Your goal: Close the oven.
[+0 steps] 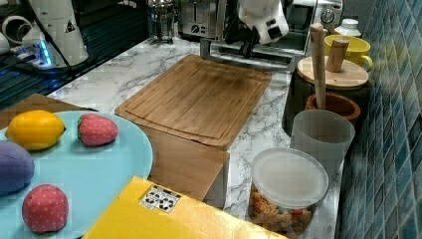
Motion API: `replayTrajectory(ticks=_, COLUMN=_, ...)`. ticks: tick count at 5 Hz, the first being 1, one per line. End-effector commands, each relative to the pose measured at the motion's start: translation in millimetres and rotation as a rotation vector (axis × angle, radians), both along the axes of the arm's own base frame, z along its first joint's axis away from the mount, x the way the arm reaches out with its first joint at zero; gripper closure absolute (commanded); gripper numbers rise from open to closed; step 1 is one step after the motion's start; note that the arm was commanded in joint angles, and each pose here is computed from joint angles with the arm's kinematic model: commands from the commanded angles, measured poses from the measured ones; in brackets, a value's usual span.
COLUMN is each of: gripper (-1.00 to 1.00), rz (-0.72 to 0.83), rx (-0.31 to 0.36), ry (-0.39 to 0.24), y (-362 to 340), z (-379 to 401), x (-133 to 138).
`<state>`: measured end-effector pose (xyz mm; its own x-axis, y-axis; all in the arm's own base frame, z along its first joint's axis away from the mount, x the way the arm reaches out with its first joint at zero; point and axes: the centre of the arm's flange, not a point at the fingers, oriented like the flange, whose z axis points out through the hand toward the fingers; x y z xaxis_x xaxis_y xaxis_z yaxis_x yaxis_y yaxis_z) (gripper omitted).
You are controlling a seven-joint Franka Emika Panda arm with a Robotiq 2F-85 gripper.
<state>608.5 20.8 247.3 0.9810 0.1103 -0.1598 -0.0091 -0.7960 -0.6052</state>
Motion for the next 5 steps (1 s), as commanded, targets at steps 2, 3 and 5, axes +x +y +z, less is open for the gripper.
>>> replayTrajectory(ticks=2, gripper=1.0, rz=0.191, rx=-0.206, ry=-0.189, y=211, z=148, x=-9)
replayTrajectory(ticks=3, gripper=1.0, rz=0.145, rx=-0.264, ry=-0.248, y=224, z=166, x=-24)
replayTrajectory(ticks=5, gripper=1.0, rz=0.195, rx=-0.46, ry=-0.315, y=282, z=193, x=-43)
